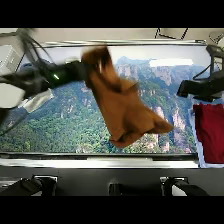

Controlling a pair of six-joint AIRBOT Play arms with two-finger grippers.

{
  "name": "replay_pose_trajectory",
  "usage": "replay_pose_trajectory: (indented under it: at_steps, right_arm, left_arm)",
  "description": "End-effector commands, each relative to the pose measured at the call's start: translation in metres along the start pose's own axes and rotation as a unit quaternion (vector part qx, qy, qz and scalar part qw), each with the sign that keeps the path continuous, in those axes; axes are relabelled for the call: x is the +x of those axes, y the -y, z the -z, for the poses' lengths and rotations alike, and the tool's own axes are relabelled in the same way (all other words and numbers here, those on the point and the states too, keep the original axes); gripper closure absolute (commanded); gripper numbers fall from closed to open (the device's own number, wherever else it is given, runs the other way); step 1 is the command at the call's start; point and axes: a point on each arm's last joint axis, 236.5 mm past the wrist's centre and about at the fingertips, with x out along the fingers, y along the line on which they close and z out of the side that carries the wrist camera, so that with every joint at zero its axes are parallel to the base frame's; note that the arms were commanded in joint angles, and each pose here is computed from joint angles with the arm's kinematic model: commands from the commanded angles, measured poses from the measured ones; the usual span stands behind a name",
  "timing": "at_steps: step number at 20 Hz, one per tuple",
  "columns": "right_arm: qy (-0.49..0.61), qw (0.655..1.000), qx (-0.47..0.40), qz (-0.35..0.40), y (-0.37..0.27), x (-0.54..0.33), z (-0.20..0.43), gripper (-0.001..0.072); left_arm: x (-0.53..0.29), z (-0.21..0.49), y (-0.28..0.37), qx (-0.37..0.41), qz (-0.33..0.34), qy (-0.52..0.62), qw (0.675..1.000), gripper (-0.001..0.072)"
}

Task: Fold the clothes and pants, and hang the long-sleeved shirts on hangers.

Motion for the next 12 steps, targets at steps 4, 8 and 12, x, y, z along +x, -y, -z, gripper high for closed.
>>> replay_pose_trajectory:
  at_steps: [4,8,12]
  right_arm:
    - [-0.113,0.992,0.013,-0.061,-0.021,0.087,0.072,0.0024]
    - [-0.101,0.993,0.027,-0.058,-0.017,0.115,0.077,0.0025]
    - [-0.122,0.989,0.052,-0.059,-0.017,0.143,0.077,0.0023]
  left_arm:
    - [0.025,0.212,-0.173,-0.117,-0.187,-0.256,0.941,0.0681]
    - [0.016,0.234,-0.194,-0.150,-0.204,-0.273,0.928,0.0681]
    - [0.011,0.227,-0.203,-0.152,-0.208,-0.270,0.928,0.0298]
